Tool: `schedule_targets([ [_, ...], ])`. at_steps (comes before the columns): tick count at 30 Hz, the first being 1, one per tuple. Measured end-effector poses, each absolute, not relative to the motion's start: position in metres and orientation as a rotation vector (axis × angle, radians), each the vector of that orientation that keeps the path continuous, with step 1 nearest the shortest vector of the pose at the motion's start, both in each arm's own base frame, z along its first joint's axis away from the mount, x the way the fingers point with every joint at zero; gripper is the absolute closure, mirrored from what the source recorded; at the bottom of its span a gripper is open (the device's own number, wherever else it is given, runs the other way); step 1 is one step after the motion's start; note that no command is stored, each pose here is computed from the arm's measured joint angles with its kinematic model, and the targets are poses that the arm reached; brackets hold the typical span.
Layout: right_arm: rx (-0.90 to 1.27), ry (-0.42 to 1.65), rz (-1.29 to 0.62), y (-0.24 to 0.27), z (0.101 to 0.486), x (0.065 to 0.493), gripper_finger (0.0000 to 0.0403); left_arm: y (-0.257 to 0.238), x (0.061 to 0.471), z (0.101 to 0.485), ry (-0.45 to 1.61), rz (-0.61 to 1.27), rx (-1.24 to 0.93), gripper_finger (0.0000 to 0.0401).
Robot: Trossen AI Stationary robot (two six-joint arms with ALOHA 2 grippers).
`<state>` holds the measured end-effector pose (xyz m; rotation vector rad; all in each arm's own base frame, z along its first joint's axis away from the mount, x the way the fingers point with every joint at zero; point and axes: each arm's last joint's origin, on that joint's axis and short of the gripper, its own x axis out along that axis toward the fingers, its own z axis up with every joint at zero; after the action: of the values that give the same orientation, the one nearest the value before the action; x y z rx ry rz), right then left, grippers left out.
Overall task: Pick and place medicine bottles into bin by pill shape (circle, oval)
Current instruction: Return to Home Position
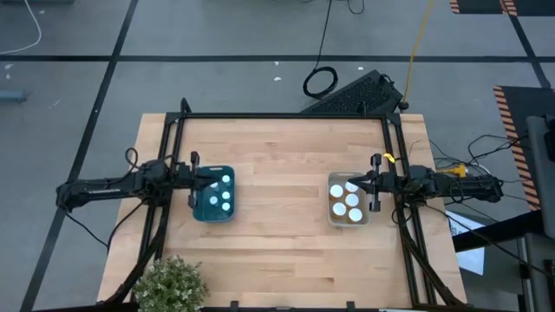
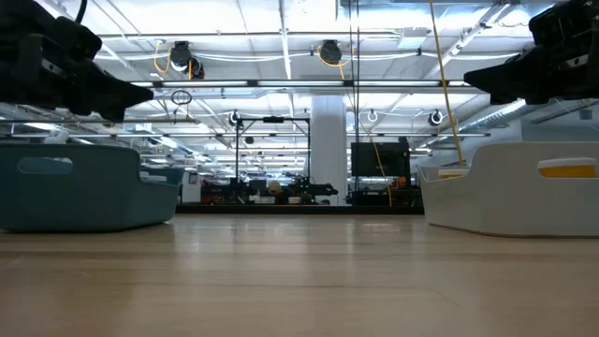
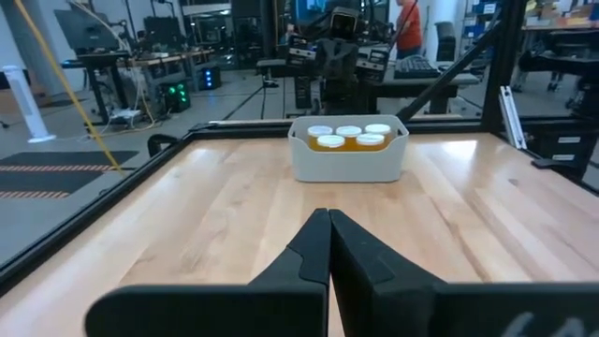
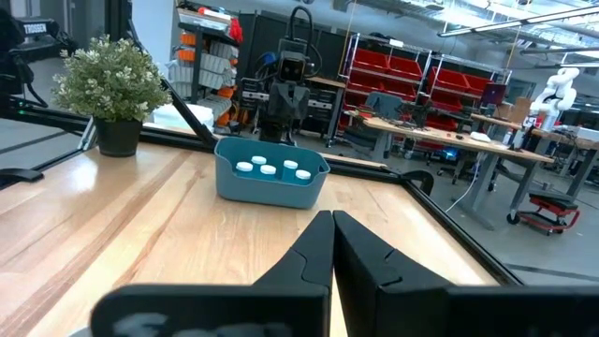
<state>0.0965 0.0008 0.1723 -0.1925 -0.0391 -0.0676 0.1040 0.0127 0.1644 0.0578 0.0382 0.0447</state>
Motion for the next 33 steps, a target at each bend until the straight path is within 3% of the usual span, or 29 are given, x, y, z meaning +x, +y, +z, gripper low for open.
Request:
schedule_targets([
  [8, -0.192, -0.039, -0.068, 0.0008, 0.1723, 0.0965, 0.0403, 0.0113, 0.0962, 0.1712, -0.045, 0.041, 0.088, 0.0400],
  [33, -0.192, -0.042, -0.069, 0.0008, 0.1726, 0.0966, 0.0403, 0.0115, 0.0966, 0.1693, -0.029, 0.046, 0.070, 0.0386],
])
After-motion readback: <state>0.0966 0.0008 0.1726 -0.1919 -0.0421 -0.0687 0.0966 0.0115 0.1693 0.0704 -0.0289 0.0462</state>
